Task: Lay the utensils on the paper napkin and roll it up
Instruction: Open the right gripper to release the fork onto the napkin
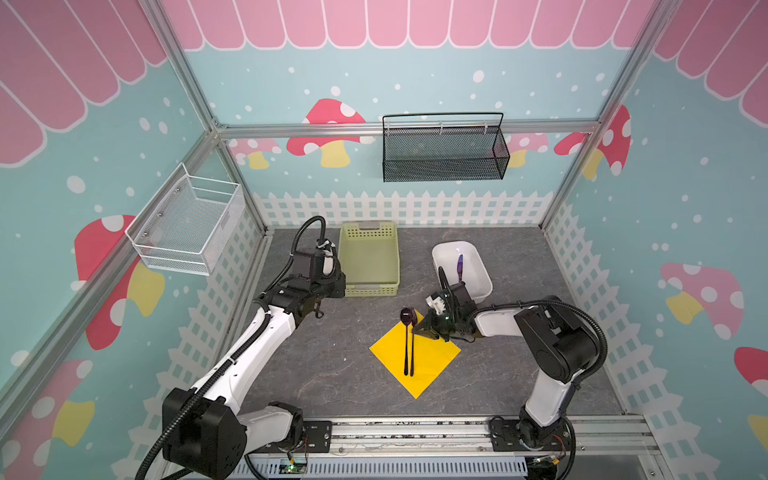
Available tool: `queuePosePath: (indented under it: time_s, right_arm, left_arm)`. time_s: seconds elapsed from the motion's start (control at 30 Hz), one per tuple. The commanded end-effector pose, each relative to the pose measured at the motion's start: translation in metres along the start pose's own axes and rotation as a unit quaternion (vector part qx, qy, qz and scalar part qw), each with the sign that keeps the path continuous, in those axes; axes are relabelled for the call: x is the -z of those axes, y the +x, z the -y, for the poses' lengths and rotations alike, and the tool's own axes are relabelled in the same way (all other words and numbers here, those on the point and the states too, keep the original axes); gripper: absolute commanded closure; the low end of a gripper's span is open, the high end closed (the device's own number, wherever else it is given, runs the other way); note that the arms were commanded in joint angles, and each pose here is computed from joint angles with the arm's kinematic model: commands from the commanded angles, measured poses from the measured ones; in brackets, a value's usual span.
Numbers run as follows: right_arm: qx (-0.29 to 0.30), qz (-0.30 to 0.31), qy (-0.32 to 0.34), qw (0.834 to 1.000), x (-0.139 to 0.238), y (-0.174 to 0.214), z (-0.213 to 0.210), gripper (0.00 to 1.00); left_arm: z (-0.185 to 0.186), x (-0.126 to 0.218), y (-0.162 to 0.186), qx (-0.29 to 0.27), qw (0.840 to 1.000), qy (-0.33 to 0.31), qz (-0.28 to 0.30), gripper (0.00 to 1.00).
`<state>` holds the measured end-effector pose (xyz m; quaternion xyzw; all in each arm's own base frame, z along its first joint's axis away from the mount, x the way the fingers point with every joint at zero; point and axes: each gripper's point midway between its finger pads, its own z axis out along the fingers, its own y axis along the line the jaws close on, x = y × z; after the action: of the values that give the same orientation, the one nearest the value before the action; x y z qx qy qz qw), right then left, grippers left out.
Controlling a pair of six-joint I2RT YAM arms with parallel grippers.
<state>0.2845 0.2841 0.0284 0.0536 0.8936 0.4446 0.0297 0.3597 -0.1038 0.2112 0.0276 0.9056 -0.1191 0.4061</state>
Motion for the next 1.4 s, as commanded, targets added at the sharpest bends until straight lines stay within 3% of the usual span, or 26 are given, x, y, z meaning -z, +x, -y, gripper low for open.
queuePosePath:
  time_s: [0.0,0.4,1.03,1.37]
  right_arm:
    - [0.001,0.003,0.005,1.000,-0.001,-0.002,-0.001,0.97]
    - [0.010,0.010,0.024,1.000,0.004,-0.006,-0.003,0.86]
    - [0.013,0.015,0.029,0.999,0.004,-0.009,-0.003,0.86]
    - [0.110,0.032,0.090,0.989,0.036,0.001,-0.009,0.83]
  left_arm:
    - [0.000,0.005,-0.011,-0.002,1.000,0.001,0.014,0.71]
    - [0.001,0.006,-0.011,0.000,1.000,0.004,0.014,0.71]
    - [0.001,0.008,-0.012,-0.001,1.000,0.003,0.016,0.71]
    - [0.001,0.008,-0.012,-0.001,1.000,0.003,0.017,0.71]
